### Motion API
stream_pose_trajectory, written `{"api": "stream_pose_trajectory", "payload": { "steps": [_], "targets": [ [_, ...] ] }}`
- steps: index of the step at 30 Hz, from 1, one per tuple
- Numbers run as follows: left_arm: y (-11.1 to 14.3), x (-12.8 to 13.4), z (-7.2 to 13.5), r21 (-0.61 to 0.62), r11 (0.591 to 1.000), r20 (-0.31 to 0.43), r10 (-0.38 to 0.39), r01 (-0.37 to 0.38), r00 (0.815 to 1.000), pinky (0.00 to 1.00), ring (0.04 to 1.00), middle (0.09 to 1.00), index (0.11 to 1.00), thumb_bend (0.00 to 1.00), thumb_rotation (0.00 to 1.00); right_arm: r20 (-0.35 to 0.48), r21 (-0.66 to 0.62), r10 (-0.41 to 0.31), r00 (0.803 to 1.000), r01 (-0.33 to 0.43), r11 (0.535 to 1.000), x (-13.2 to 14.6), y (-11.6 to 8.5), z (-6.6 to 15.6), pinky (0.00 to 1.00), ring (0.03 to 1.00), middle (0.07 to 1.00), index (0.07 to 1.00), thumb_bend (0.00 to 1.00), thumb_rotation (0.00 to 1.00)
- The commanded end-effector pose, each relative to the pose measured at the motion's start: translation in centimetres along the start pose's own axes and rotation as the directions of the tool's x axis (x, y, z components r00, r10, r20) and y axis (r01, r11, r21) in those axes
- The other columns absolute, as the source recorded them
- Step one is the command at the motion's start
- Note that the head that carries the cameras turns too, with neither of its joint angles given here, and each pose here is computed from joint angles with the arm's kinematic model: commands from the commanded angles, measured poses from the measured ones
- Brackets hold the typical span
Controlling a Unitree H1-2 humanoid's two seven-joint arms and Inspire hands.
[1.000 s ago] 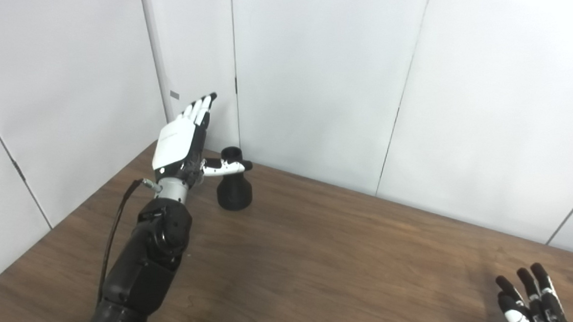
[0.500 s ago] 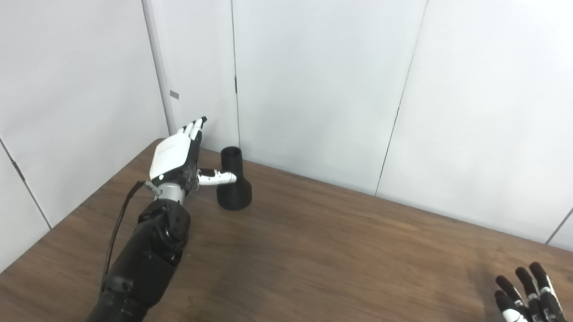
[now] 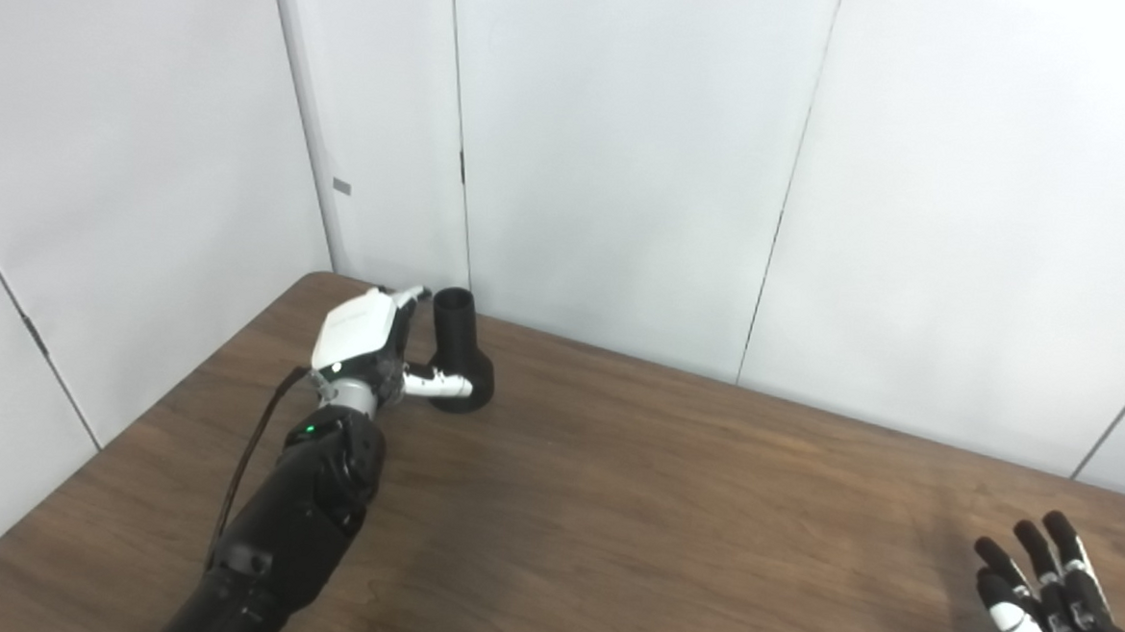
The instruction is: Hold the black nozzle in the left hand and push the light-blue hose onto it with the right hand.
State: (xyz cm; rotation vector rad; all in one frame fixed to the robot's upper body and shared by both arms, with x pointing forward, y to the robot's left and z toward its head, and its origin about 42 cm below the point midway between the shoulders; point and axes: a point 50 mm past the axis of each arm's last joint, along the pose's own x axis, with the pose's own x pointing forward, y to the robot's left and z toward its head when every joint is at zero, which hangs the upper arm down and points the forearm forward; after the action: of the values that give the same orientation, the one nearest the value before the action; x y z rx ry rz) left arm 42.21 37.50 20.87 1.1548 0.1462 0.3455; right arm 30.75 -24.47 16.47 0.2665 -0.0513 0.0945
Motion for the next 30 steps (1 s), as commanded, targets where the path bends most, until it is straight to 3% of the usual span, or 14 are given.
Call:
{"api": "stream_pose_trajectory", "payload": {
  "steps": [1,10,19,23,30],
  "targets": [
    [2.8,1.3,0.7,0.016,0.997,0.033,0.072,-0.072,0.997,1.0,1.0,0.901,0.863,1.0,0.42,0.067,-0.011,0.015,0.998,-0.015,1.0,0.4,0.5,1.5,0.92,0.876,0.968,0.998,0.21,0.0],
    [1.4,1.5,-0.3,0.025,0.999,0.009,0.031,-0.032,0.999,1.0,1.0,0.904,0.847,0.99,0.4,0.067,0.008,0.014,0.998,-0.014,1.0,0.4,0.7,1.5,0.86,0.823,0.932,0.973,0.25,0.0],
    [-0.1,1.3,-0.8,-0.019,1.0,0.006,-0.014,0.014,1.0,1.0,1.0,0.898,0.848,1.0,0.37,0.05,0.006,-0.003,0.999,0.003,1.0,0.3,0.6,1.5,0.82,0.838,0.935,0.954,0.29,0.0],
    [-0.8,1.3,-0.7,-0.123,0.992,0.002,-0.035,0.035,0.999,1.0,1.0,0.884,0.839,1.0,0.35,0.05,-0.02,-0.001,0.999,0.002,1.0,0.1,0.7,1.6,0.8,0.831,0.924,0.946,0.29,0.0],
    [-2.2,1.4,-0.4,-0.186,0.982,-0.001,-0.026,0.025,1.0,1.0,0.968,0.849,0.817,0.96,0.29,0.05,-0.022,-0.009,0.999,0.01,1.0,-0.1,0.8,1.8,0.78,0.812,0.9,0.906,0.3,0.0]
  ]
}}
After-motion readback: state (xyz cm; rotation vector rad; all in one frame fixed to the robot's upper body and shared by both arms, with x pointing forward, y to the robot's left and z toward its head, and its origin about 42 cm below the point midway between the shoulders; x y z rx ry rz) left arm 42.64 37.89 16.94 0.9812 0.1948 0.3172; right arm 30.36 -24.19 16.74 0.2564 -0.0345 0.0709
